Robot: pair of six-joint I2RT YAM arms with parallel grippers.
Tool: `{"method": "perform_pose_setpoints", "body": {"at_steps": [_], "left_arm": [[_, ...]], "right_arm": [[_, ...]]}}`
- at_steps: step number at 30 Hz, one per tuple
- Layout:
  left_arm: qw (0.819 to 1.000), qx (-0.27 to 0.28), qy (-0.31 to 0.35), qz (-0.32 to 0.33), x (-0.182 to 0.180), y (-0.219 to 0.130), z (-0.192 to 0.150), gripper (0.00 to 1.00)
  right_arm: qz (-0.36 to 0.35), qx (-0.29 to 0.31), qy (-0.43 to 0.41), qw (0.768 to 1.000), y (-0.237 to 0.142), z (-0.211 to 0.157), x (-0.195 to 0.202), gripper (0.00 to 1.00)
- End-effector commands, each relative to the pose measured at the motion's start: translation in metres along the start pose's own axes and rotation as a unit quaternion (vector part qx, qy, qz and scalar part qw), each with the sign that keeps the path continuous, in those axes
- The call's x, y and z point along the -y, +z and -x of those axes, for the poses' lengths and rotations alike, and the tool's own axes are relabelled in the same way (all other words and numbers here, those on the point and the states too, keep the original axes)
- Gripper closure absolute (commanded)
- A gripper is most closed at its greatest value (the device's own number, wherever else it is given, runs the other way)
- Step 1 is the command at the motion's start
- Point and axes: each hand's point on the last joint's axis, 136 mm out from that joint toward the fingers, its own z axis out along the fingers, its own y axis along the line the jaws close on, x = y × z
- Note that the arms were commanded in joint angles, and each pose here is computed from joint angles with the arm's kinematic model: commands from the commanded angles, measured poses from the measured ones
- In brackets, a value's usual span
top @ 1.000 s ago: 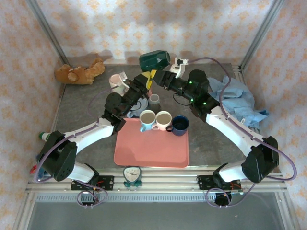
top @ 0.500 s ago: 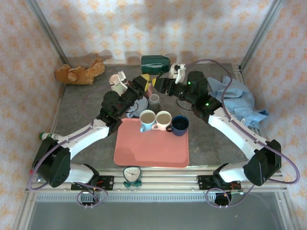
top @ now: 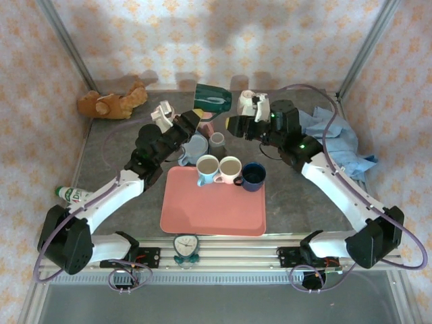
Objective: Turn the mug right side up
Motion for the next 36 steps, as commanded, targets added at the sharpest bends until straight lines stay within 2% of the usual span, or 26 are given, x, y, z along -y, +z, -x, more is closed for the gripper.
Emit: {"method": "perform_pose_setpoints", "body": {"at_steps": [1, 9, 18, 23, 28, 36], "left_arm": [[0.996, 0.014, 0.072, -0.046, 0.046, -0.02, 0.017, 1.0], [0.987, -0.007, 0.149, 0.053, 0.028, -0.044, 0.016, 1.0], [0.968, -0.023, 0.211, 0.132, 0.008, -0.068, 0.02, 1.0], [0.958, -0.032, 0.222, 0.179, -0.01, -0.079, 0.02, 1.0], [0.949, -0.018, 0.231, 0.216, -0.02, -0.092, 0.028, 1.0], [0.919, -0.028, 0.286, 0.271, -0.043, -0.108, 0.031, 1.0]], "right_arm": [[-0.041, 0.015, 0.014, 0.999, -0.017, 0.013, 0.016, 0.46], [-0.094, -0.003, 0.086, 0.992, -0.024, 0.013, 0.051, 0.48], [-0.108, 0.0, 0.095, 0.99, -0.034, 0.016, 0.061, 0.48], [-0.113, 0.001, 0.095, 0.989, -0.037, 0.017, 0.064, 0.48], [-0.114, -0.002, 0.099, 0.989, -0.036, 0.016, 0.066, 0.48], [-0.109, -0.078, 0.126, 0.983, -0.025, -0.002, 0.072, 0.49]]}}
